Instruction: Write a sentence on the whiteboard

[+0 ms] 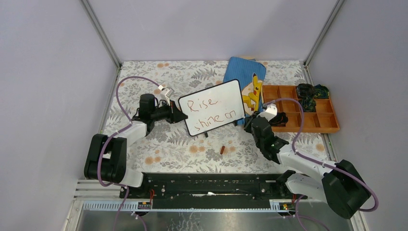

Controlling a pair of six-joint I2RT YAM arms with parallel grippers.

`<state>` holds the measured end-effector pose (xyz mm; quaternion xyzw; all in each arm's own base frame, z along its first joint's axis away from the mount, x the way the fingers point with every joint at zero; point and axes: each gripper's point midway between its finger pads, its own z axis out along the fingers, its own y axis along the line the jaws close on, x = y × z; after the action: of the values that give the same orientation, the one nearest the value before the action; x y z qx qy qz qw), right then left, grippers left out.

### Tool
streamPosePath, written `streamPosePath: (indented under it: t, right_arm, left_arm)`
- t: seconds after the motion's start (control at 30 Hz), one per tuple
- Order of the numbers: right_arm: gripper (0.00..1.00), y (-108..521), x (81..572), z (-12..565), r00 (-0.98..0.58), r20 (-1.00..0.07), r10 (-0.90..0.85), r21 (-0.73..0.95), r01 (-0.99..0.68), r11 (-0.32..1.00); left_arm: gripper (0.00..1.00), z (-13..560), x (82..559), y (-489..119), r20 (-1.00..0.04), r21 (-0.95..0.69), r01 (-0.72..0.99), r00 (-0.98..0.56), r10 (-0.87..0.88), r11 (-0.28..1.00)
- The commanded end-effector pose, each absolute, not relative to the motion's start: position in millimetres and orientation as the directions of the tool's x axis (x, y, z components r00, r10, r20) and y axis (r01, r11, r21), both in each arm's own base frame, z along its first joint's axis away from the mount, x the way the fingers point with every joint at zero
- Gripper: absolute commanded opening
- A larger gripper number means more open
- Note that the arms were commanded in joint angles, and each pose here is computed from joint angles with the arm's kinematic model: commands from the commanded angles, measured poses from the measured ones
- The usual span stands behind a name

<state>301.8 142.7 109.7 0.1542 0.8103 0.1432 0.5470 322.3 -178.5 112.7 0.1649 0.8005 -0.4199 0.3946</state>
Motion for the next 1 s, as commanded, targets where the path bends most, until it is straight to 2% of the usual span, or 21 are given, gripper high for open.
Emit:
streamPosePath:
  t: [0.0,0.97]
  right_arm:
    - [0.0,153,318,135,-0.302,-0.83,0.469,0.472,0.067,0.879]
    - [0.0,156,333,126,-0.322,-0.807,0.495,0.503,0.065,0.862]
  left_arm:
    - [0.0,74,319,-162,-0.725,-0.501,0.51,-0.689,-0.016,0.7]
    - [0.0,72,319,-161,-0.72,-0.503,0.502,-0.694,-0.02,0.704]
